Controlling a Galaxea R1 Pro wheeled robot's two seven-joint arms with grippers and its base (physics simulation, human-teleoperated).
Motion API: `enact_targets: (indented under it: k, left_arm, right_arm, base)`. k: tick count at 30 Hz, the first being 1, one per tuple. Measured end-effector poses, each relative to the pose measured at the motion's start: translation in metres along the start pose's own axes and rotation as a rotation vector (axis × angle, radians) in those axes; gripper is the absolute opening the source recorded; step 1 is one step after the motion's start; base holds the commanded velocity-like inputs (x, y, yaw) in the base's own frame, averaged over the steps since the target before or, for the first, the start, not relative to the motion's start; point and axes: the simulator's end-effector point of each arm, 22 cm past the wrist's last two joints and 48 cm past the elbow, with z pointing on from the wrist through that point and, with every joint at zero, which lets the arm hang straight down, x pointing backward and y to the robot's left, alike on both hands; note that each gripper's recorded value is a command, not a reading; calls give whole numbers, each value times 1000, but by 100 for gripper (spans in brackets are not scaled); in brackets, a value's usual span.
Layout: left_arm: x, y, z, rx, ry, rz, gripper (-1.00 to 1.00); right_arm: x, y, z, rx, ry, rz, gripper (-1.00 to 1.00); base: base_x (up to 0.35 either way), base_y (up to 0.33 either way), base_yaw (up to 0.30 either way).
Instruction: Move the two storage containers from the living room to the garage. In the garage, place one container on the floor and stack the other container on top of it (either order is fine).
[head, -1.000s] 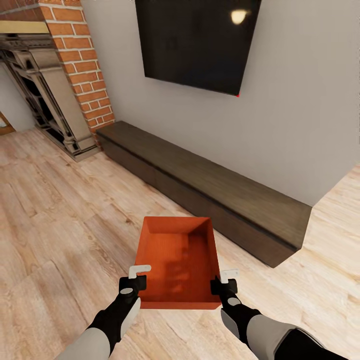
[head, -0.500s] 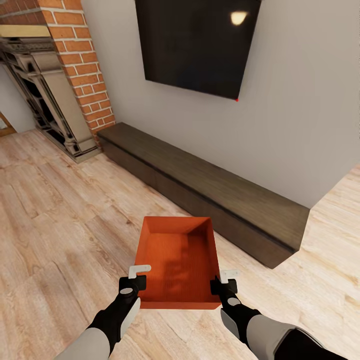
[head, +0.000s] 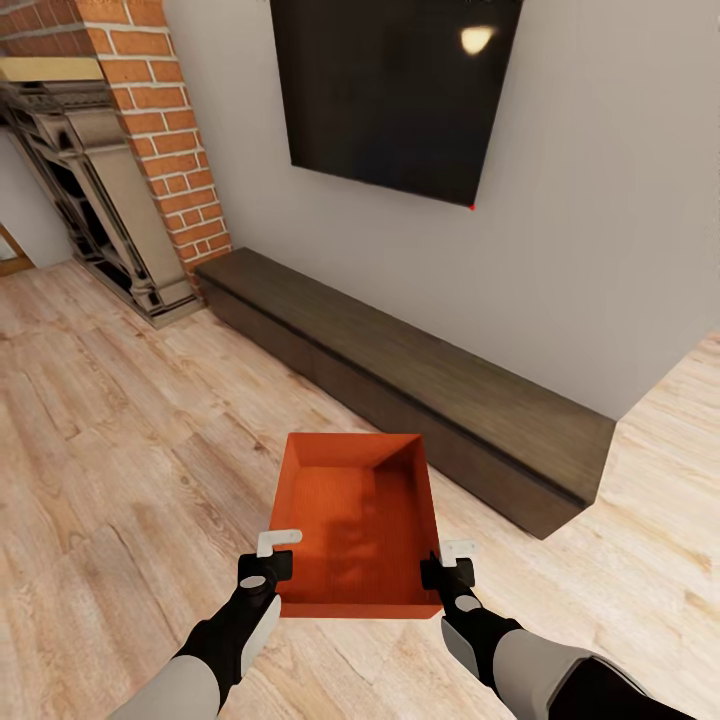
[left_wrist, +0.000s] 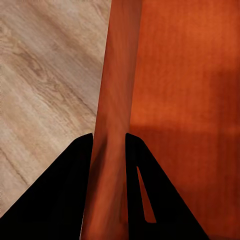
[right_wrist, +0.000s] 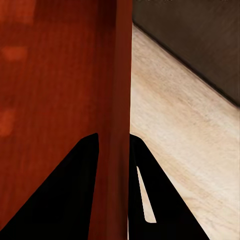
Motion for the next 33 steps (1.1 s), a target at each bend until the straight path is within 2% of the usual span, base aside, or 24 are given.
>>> enact_targets:
  k: [33]
  left_arm:
    - [-22, 5, -39, 0, 1, -1, -100]
  right_arm:
    - [-26, -3, -36, 0, 1, 0, -100]
  base:
    - [0, 0, 0]
